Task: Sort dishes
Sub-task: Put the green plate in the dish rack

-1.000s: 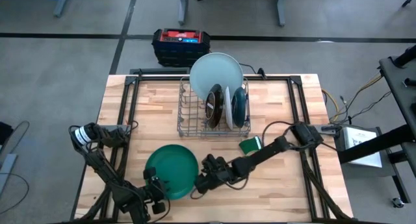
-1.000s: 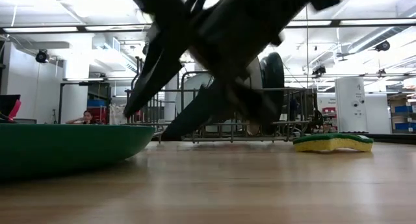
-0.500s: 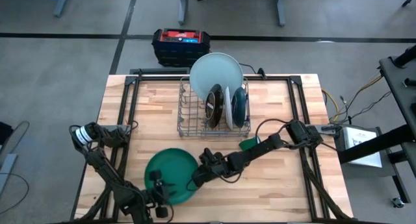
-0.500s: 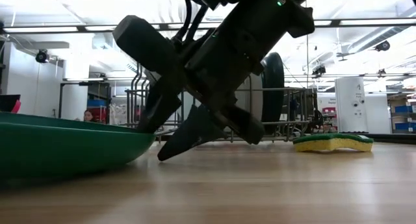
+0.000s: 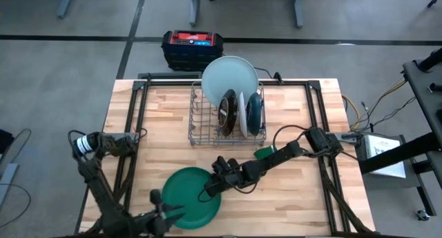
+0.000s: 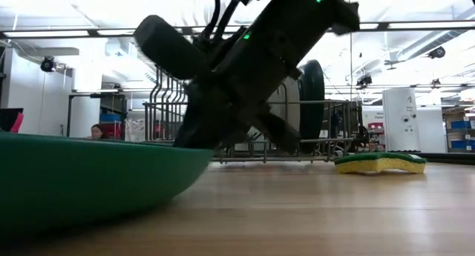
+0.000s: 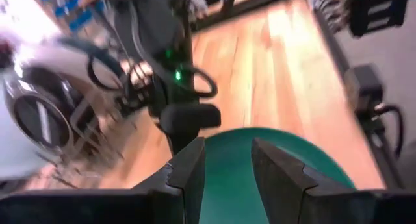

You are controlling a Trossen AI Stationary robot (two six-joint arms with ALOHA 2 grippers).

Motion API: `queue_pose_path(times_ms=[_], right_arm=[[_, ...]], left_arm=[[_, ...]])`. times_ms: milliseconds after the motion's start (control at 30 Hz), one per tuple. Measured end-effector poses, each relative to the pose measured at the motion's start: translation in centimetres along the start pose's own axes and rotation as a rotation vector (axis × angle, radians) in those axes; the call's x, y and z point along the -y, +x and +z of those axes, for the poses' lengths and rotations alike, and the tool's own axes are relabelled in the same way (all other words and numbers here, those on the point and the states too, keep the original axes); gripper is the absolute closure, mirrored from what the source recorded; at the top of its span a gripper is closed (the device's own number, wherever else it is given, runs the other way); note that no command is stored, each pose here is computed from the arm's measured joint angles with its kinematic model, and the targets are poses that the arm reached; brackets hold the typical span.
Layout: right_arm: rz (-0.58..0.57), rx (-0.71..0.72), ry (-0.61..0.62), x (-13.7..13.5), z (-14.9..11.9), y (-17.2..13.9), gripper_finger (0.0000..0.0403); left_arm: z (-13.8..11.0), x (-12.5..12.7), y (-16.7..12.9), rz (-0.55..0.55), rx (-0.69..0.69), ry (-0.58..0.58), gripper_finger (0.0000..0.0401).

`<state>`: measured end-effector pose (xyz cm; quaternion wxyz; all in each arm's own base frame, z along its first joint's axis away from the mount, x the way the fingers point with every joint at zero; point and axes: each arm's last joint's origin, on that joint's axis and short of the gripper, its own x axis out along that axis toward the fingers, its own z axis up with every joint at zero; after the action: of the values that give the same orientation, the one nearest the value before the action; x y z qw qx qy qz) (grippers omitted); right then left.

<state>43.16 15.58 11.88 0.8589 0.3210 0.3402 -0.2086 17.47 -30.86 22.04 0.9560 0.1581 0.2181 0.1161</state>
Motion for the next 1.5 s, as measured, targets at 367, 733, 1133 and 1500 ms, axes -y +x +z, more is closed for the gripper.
queue_pose_path(times_ms=[367, 733, 1133, 1500], right_arm=[[0.034, 0.007, -0.175, -1.8, 2.0, -6.2, 0.0402], [0.035, 0.244, -0.551, -2.0, 8.3, -18.6, 0.0402], [-0.379, 0.691, -1.282, 2.0, 17.4, -30.7, 0.0403], [-0.441, 0.822, -2.044, 4.6, 22.3, -30.4, 0.0403]], left_arm=[[2.0, 0.7, -6.6, -0.011, 0.230, 0.049, 0.0285], [1.2, 0.8, -7.2, -0.003, 0.258, 0.105, 0.0285], [0.7, 0.1, -7.0, 0.034, 0.266, 0.160, 0.0285], [0.5, -0.3, -6.9, 0.044, 0.262, 0.164, 0.0285]])
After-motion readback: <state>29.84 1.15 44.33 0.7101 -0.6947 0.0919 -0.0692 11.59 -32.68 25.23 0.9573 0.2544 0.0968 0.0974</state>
